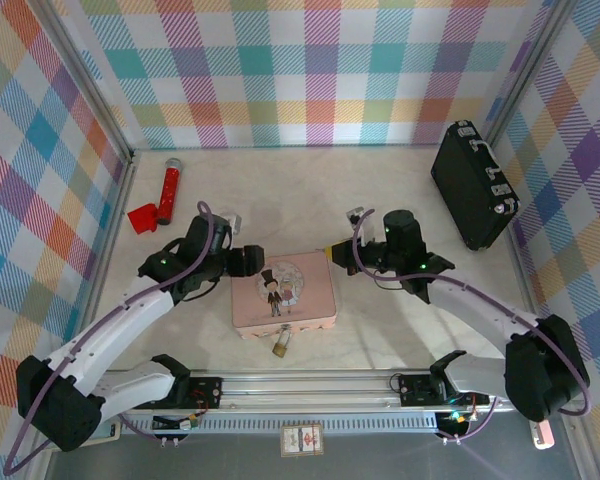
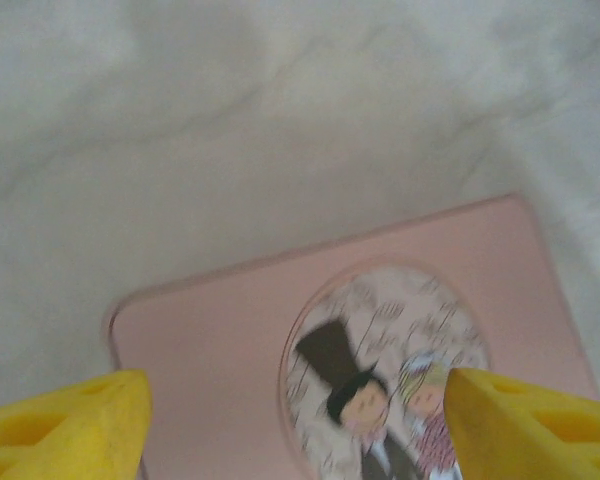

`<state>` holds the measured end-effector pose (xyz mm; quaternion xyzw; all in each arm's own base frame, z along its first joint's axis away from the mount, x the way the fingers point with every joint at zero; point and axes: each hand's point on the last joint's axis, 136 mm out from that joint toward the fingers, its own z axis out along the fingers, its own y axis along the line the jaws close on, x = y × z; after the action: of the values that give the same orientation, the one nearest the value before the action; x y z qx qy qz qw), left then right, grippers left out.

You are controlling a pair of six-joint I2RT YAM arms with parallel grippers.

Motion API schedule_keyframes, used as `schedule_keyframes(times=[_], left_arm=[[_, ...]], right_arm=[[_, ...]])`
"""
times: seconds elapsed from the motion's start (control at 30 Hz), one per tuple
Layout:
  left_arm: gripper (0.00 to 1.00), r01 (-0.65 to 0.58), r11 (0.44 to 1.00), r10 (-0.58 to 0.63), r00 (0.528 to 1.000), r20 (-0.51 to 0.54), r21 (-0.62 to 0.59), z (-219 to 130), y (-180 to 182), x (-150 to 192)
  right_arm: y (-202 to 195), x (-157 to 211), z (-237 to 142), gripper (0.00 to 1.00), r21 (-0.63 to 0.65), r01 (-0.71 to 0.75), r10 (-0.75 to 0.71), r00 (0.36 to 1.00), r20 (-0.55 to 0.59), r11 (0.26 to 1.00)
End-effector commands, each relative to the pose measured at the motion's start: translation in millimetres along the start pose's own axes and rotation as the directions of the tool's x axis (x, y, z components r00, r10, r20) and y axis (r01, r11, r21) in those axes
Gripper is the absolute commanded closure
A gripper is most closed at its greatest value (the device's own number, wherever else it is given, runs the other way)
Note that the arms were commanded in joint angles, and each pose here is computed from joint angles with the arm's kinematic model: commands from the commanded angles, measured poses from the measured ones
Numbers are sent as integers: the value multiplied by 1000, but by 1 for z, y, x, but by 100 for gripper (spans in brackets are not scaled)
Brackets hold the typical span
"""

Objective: Unlock a padlock with a key

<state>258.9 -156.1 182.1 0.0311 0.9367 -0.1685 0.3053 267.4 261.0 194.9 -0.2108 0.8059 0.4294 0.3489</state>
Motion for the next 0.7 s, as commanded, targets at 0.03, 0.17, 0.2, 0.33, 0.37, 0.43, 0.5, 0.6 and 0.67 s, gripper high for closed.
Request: schedule_keyframes(times=[0.03, 0.17, 0.2, 0.33, 0.37, 0.43, 0.5, 0.6, 0.67], left_arm=[[21, 36, 993, -57, 981, -185, -114, -27, 17, 51], [20, -22, 989, -21, 958, -287, -146, -36, 12, 91], [20, -41, 991, -3, 947, -320, -130, -35, 8, 102], [19, -166, 970, 76, 902, -424, -177, -38, 4, 136], [18, -187, 964, 87, 895, -437, -191, -39, 4, 140], [18, -210, 956, 98, 885, -456, -202, -39, 4, 147], [17, -220, 956, 105, 874, -475, -194, -37, 1, 154], [16, -197, 967, 96, 869, -485, -161, -27, -3, 165], [15, -186, 969, 88, 874, -477, -161, -19, -3, 168]], right_arm=[[-23, 0, -19, 100, 185, -44, 34, 998, 54, 982], [-36, 6, -25, 100, 242, -53, 29, 994, 104, 969], [-39, 6, -26, 100, 251, -60, 33, 993, 113, 966], [-45, 6, -25, 100, 277, -80, 50, 992, 114, 957], [-46, 5, -25, 100, 278, -81, 50, 992, 116, 957], [-45, 4, -24, 100, 274, -80, 48, 992, 120, 958], [-44, 3, -25, 100, 273, -81, 49, 991, 122, 959], [-44, 2, -27, 100, 278, -86, 50, 990, 133, 957], [-44, 2, -28, 100, 279, -87, 50, 989, 137, 956]])
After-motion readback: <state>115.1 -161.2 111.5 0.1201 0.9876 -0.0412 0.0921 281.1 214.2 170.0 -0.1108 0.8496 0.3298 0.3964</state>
